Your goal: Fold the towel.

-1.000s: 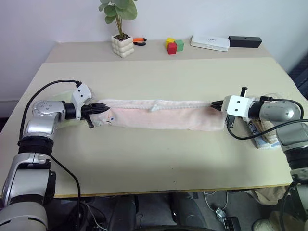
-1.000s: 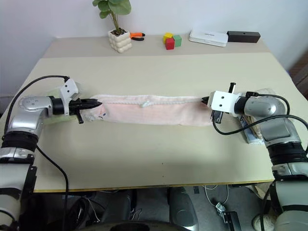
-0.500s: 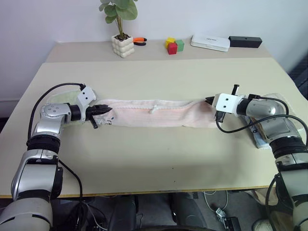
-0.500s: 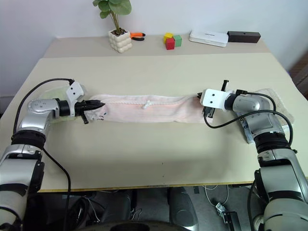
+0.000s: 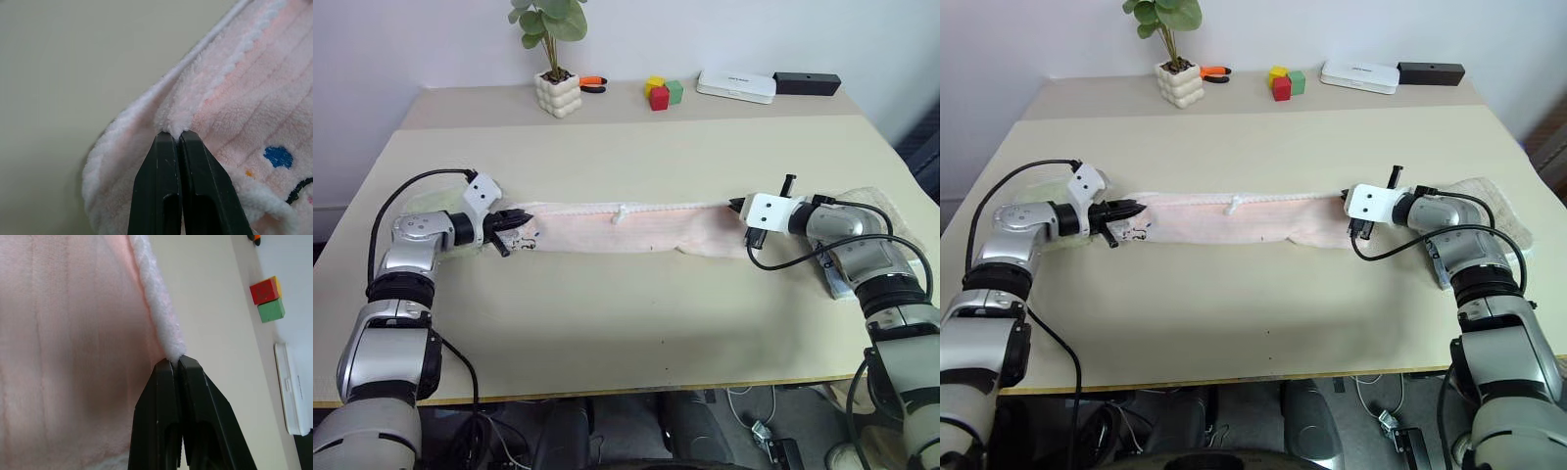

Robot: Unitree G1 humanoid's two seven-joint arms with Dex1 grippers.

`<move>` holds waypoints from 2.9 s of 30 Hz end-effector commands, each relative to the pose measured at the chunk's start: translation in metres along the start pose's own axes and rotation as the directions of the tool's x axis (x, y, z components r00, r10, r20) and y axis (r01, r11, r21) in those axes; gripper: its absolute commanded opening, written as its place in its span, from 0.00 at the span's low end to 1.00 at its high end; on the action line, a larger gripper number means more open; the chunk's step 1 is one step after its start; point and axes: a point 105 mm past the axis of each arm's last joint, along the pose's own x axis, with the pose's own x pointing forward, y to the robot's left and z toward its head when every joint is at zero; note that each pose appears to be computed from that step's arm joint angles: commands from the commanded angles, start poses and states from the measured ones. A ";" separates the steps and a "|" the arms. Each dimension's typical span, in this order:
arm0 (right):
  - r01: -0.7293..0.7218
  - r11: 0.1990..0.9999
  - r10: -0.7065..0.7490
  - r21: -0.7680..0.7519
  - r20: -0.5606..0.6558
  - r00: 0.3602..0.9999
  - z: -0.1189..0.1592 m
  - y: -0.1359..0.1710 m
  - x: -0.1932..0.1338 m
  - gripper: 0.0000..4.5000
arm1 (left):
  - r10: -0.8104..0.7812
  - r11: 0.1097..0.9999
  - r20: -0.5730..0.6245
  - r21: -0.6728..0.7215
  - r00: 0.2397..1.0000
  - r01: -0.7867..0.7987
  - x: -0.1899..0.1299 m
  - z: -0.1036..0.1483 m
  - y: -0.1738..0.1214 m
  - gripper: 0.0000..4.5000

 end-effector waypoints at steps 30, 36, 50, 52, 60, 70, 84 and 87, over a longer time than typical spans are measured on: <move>0.224 0.975 -0.224 -0.007 -0.038 0.974 0.004 -0.034 0.004 0.99 | 0.289 0.955 0.103 0.032 0.952 -0.294 -0.016 0.037 0.050 1.00; 0.192 0.981 -0.191 0.005 -0.028 0.981 0.004 -0.024 0.006 0.99 | 0.089 0.995 0.030 -0.058 0.996 -0.087 -0.010 0.020 0.025 1.00; 0.181 0.983 -0.181 0.011 -0.014 0.983 0.009 -0.022 0.008 0.99 | 0.179 0.984 0.092 -0.019 0.980 -0.178 -0.022 0.040 0.042 1.00; 0.181 0.983 -0.181 0.012 -0.013 0.983 0.009 -0.022 0.008 0.99 | 0.170 0.985 0.086 -0.020 0.982 -0.169 -0.023 0.039 0.042 1.00; 0.184 0.983 -0.184 0.016 -0.010 0.983 0.010 -0.022 0.009 0.99 | 0.065 0.975 0.045 -0.216 0.997 -0.054 -0.029 0.030 0.031 1.00; 0.192 0.981 -0.192 0.006 0.000 0.981 0.013 -0.026 0.008 0.99 | 0.162 0.984 -0.018 -0.072 0.987 -0.162 -0.041 0.023 0.044 1.00; 0.211 0.977 -0.211 0.010 0.039 0.977 0.026 -0.026 0.010 0.99 | 0.318 0.943 -0.061 0.127 0.946 -0.308 -0.055 0.027 0.069 1.00; 0.216 0.976 -0.216 0.021 0.045 0.975 0.029 -0.026 0.010 0.99 | 0.326 0.941 -0.013 0.099 0.945 -0.323 -0.055 0.039 0.073 1.00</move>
